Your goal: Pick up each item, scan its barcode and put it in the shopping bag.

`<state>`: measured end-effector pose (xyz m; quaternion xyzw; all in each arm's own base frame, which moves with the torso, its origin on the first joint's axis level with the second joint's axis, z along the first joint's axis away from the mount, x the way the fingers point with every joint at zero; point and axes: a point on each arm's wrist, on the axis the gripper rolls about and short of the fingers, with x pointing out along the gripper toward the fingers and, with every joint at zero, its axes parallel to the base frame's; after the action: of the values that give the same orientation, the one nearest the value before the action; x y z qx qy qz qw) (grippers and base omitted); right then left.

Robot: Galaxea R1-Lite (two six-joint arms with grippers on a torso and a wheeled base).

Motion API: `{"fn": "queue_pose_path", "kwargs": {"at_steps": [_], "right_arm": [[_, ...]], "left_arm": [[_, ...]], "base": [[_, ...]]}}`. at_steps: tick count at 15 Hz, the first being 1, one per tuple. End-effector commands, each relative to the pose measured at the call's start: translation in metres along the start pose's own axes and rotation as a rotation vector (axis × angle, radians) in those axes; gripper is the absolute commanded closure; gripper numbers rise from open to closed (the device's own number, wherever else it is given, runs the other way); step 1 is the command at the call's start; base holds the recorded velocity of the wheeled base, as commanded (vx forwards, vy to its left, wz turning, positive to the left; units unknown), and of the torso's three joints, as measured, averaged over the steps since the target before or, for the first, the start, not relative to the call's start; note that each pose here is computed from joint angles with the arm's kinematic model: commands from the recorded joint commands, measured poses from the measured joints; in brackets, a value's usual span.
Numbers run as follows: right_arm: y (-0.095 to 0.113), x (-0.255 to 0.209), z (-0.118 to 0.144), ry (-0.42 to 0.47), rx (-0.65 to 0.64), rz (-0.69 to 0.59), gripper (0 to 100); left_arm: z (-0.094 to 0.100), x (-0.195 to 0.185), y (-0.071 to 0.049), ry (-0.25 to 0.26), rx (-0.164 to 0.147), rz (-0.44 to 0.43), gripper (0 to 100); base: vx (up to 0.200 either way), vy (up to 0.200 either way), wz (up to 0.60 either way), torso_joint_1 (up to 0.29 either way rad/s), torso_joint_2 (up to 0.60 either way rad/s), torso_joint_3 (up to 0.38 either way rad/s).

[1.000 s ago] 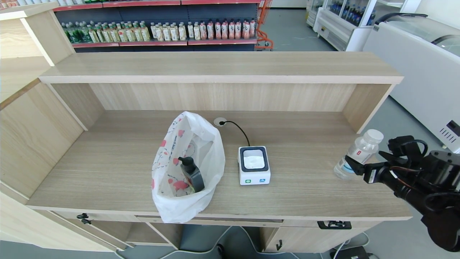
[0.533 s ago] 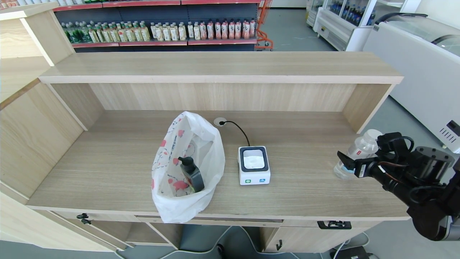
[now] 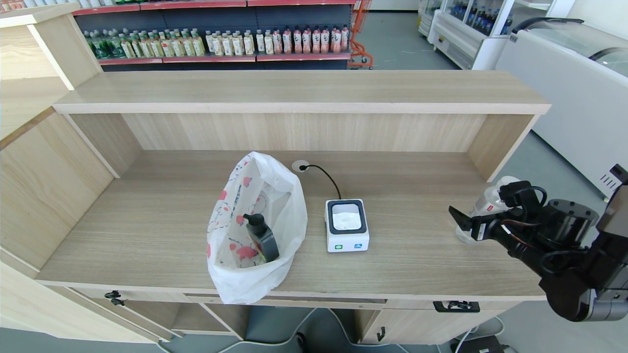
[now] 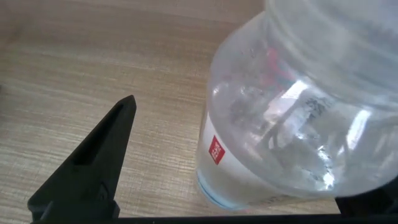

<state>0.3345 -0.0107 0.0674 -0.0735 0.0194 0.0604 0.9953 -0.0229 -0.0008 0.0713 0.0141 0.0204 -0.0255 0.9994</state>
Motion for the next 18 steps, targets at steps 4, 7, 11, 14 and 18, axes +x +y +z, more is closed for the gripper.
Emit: {"fn": "queue_pose_path", "kwargs": {"at_steps": [4,7,11,14,18], "right_arm": [[-0.003,0.005,-0.006,0.006,0.031,-0.006,0],[-0.003,0.01,-0.004,-0.011,0.045,-0.006,0],[-0.002,0.018,-0.001,-0.038,0.057,0.004,0],[0.007,0.019,0.0,-0.039,0.069,0.028,0],[0.008,0.021,-0.005,-0.028,0.074,0.033,100]], "left_arm": [[0.0,0.0,0.0,0.0,0.0,0.0,0],[0.0,0.0,0.0,0.0,0.0,0.0,0],[0.0,0.0,0.0,0.0,0.0,0.0,0],[0.0,0.0,0.0,0.0,0.0,0.0,0],[0.0,0.0,0.0,0.0,0.0,0.0,0]], "base": [[0.0,0.0,0.0,0.0,0.0,0.0],[0.0,0.0,0.0,0.0,0.0,0.0],[0.0,0.0,0.0,0.0,0.0,0.0],[0.0,0.0,0.0,0.0,0.0,0.0],[0.0,0.0,0.0,0.0,0.0,0.0]]}}
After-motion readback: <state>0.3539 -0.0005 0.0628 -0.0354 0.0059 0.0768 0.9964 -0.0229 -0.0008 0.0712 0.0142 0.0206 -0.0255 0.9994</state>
